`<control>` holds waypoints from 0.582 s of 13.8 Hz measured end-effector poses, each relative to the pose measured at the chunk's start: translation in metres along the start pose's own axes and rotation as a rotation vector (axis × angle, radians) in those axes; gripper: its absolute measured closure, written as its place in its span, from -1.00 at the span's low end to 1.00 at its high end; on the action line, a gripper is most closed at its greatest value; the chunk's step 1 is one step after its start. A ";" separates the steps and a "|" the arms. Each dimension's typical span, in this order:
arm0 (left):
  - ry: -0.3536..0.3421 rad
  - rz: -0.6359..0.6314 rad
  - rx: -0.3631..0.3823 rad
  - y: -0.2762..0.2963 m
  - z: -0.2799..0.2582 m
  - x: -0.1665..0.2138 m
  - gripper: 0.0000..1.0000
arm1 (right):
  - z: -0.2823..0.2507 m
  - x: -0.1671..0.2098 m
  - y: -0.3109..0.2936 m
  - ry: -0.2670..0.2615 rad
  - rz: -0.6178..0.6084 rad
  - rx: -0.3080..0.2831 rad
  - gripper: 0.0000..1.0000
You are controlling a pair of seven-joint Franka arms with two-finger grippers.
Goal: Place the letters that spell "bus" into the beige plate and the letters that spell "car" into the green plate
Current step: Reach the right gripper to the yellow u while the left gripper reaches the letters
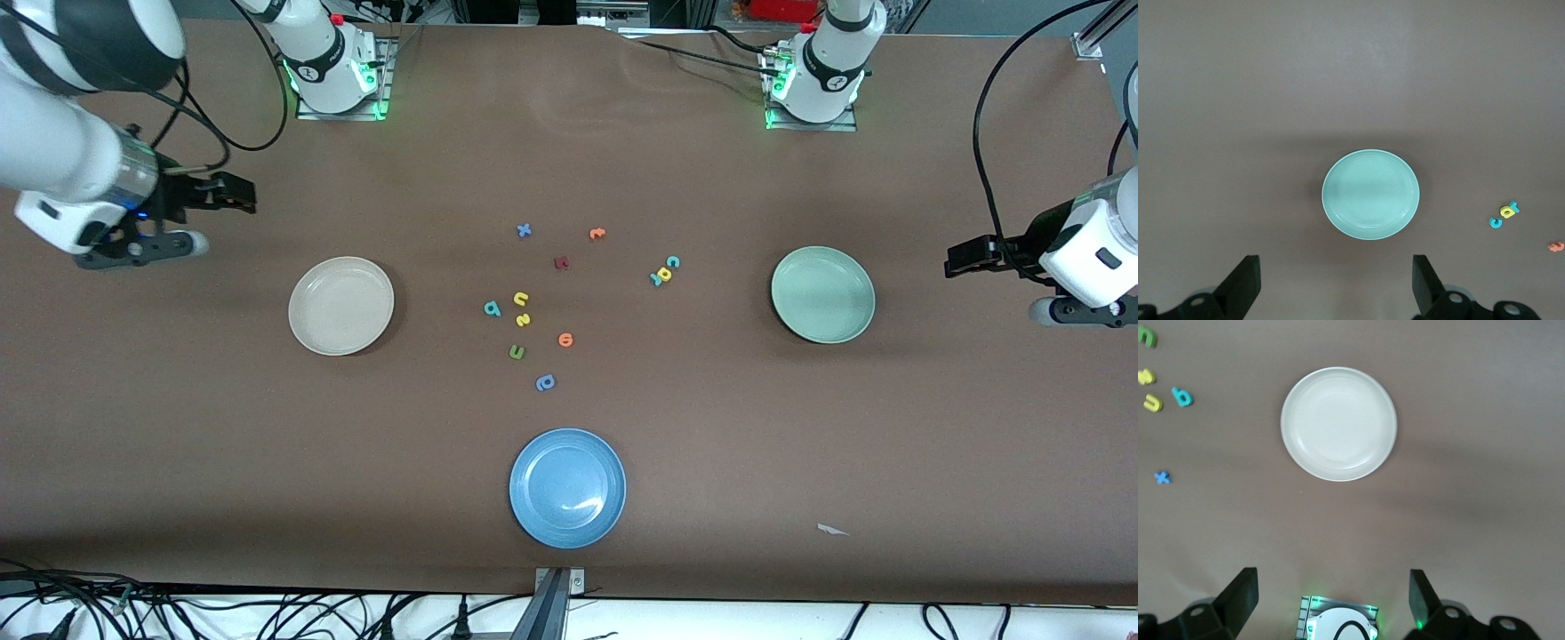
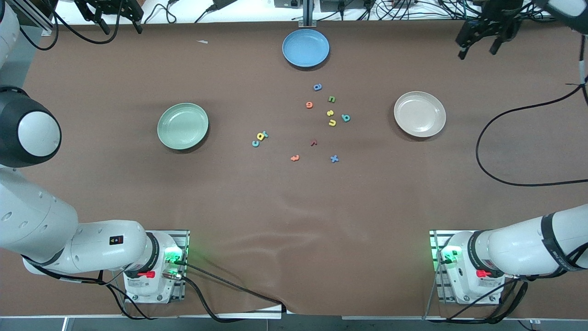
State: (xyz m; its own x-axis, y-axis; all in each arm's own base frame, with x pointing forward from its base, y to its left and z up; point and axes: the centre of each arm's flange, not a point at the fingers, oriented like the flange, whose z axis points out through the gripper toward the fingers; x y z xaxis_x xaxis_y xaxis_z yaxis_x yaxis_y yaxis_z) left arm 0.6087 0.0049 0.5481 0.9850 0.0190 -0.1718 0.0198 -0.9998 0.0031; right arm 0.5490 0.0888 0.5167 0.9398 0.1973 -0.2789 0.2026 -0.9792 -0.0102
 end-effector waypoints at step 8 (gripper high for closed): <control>-0.012 0.000 -0.001 0.000 0.006 0.002 -1.00 | 0.052 0.027 -0.180 0.026 0.161 -0.083 -1.00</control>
State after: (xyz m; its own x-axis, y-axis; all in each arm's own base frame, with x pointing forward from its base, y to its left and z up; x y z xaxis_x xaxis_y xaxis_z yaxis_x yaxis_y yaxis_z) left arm 0.6099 0.0050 0.5416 0.9828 0.0187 -0.1838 0.0197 -0.9998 0.0039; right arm 0.5234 0.2678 0.4614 0.9686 0.0407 -0.2454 0.0701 -0.9912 0.1122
